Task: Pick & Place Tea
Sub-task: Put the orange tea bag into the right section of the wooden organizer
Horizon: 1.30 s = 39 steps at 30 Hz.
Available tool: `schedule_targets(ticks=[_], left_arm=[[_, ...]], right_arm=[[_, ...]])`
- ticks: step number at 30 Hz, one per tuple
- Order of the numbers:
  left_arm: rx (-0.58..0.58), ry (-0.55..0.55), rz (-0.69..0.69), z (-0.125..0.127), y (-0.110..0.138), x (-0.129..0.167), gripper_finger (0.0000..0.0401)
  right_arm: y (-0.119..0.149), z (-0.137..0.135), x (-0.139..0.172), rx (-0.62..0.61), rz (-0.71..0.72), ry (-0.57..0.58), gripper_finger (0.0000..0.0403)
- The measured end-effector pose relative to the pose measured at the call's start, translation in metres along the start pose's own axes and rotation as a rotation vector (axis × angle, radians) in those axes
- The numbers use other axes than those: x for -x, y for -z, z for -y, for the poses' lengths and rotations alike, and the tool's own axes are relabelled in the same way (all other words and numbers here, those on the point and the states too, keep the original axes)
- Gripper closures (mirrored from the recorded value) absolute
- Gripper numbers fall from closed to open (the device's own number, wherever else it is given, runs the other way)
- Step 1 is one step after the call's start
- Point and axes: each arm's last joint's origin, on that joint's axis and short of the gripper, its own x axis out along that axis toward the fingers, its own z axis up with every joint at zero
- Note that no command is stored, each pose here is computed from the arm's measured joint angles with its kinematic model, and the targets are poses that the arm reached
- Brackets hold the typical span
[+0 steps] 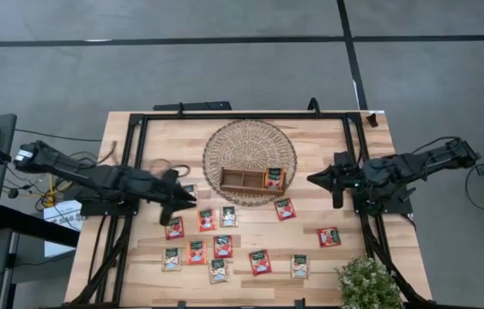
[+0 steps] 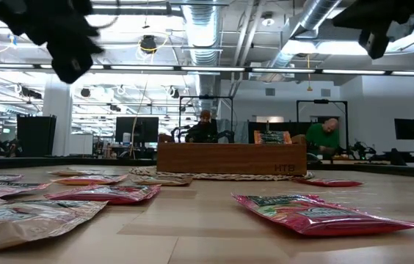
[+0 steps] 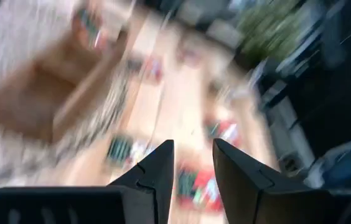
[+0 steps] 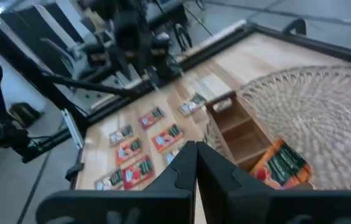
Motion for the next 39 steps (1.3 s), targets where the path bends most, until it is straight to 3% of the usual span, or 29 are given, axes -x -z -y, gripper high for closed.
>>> schedule_targets(ticks=[5,11,19,21,29,39], left_arm=[[0.019,-0.125,-0.341,0.011,-0.008,-0.031,0.0298],[-0.021,-0.222,-0.534,0.019,-0.014,-0.069,0.0298],[-0.094,-0.251,-0.625,0.019,-0.009,-0.106,0.0298],[-0.098,-0.253,-0.631,0.019,-0.009,-0.111,0.0298],[-0.121,-0.261,-0.659,0.016,-0.003,-0.117,0.0298],[-0.111,-0.310,-0.621,0.015,-0.004,-0.118,0.0298]], right_arm=[[0.010,0.008,0.003,-0.004,0.051,-0.030,0.0402],[0.031,0.016,-0.002,-0.029,0.114,-0.108,0.0402],[0.053,0.022,-0.011,-0.031,0.127,-0.145,0.0402],[0.056,0.022,-0.011,0.035,0.102,-0.135,0.0402],[0.061,0.020,-0.014,0.175,0.071,-0.128,0.0403],[0.061,0.020,-0.014,0.176,0.077,-0.130,0.0403]])
